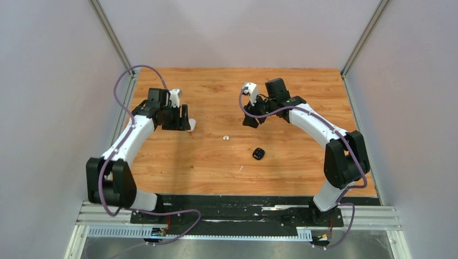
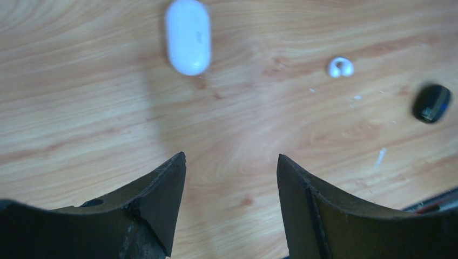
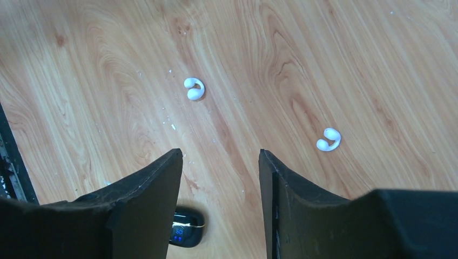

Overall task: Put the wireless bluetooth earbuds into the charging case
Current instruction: Pick up the charging case at the center of the board.

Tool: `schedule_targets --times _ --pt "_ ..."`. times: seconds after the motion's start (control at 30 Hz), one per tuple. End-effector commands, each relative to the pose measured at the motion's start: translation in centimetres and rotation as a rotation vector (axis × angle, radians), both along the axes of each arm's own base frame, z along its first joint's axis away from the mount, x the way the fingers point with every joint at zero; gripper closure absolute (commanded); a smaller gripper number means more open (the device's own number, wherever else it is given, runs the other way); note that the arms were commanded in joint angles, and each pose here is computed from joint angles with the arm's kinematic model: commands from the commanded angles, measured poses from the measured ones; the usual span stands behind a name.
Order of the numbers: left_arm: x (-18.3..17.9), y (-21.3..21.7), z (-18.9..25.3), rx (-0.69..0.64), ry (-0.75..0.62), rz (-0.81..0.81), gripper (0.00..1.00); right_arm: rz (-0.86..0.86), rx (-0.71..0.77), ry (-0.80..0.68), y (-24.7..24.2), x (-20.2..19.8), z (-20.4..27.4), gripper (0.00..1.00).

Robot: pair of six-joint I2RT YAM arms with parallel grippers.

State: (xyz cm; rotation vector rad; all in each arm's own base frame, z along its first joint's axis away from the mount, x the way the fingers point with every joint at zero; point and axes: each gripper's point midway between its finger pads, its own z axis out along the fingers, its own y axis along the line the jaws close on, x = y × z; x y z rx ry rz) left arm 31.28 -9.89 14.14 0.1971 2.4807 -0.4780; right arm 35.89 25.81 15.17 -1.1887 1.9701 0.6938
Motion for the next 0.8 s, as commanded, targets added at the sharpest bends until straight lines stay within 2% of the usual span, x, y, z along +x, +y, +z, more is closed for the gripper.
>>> schedule_targets --times 0.0,0.27,0.4,0.63,0.77 --pt "4.5 2.9 -1.8 0.144 0.031 0.127 0.30 0.011 0.049 0.010 1.4 -0.1 2.1 0.47" --pt "11.9 0.5 -6.2 0.080 0.087 0.074 0.33 -0.053 0.052 0.004 -0.2 -2.4 3.6 0.46" --pt "13.5 0.5 -7.9 0.102 0.105 0.065 0.38 -0.074 0.042 -0.014 -1.4 -3.8 3.8 0.46" --pt "12.6 0.1 -10.6 0.126 0.181 0.035 0.46 -0.099 0.004 -0.040 -2.7 -4.3 3.1 0.46" --pt "10.7 -1.1 -10.7 0.122 0.210 0.020 0.46 -0.111 0.006 -0.048 -2.7 -3.7 3.2 0.46"
